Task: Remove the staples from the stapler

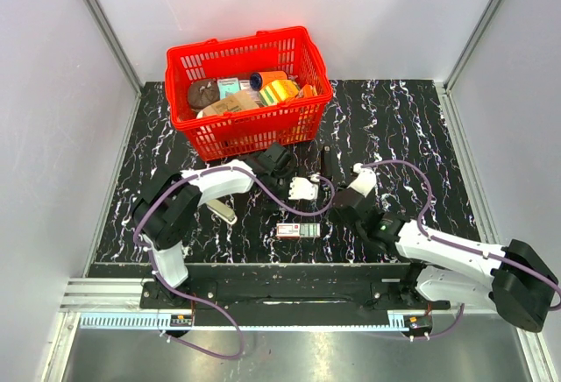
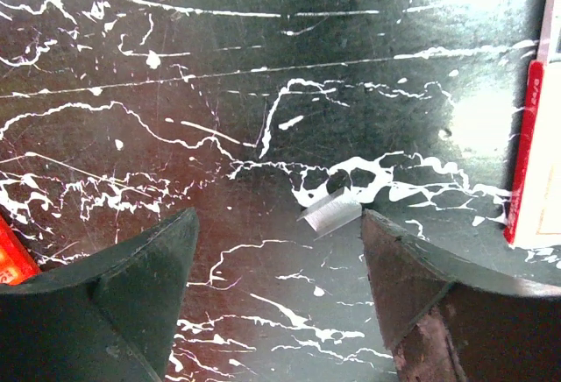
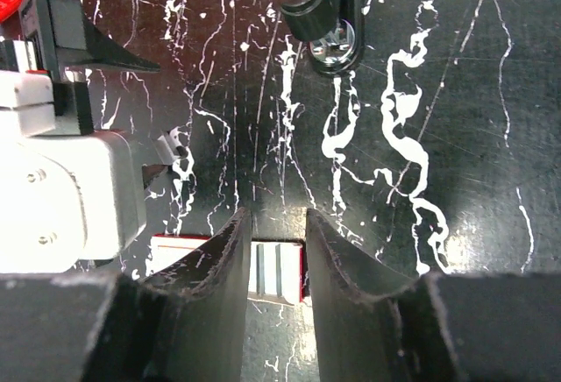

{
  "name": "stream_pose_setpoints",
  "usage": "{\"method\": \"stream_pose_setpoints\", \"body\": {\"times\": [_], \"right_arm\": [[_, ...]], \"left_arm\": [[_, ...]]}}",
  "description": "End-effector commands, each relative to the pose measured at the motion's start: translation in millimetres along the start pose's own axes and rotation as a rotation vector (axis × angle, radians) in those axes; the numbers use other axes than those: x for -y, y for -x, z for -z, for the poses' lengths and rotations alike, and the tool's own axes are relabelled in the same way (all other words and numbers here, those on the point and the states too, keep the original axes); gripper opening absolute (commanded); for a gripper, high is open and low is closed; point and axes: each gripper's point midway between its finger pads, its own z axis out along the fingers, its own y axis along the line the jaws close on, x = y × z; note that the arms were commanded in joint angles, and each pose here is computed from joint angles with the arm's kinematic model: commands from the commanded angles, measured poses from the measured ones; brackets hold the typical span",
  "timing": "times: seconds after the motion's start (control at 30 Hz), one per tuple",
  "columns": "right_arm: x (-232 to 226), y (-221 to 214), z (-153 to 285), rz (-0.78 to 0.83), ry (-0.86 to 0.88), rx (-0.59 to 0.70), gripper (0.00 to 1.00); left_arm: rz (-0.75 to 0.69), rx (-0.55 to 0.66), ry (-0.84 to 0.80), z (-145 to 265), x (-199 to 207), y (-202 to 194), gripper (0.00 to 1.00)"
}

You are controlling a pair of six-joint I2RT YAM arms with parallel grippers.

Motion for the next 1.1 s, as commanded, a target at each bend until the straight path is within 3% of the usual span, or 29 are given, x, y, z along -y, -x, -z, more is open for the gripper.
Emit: {"method": "stream_pose_setpoints", "body": {"times": [0.0,0.6,1.07], "right_arm": [[11,9,5,-0.024,-0.043,0.046,0.37],[10,7,2,-0.011,-0.046,0.037,0.36],[9,9,3,-0.004,-0.043,0.038,0.33]], "left_arm": [[0.011,0.037,-0.031,-6,0,13,0.8],[-0.007,0.043,-0.052,-16,-2,27,0.79],[0.046,0.008,-0.094,-17,12,20,0.66]]}}
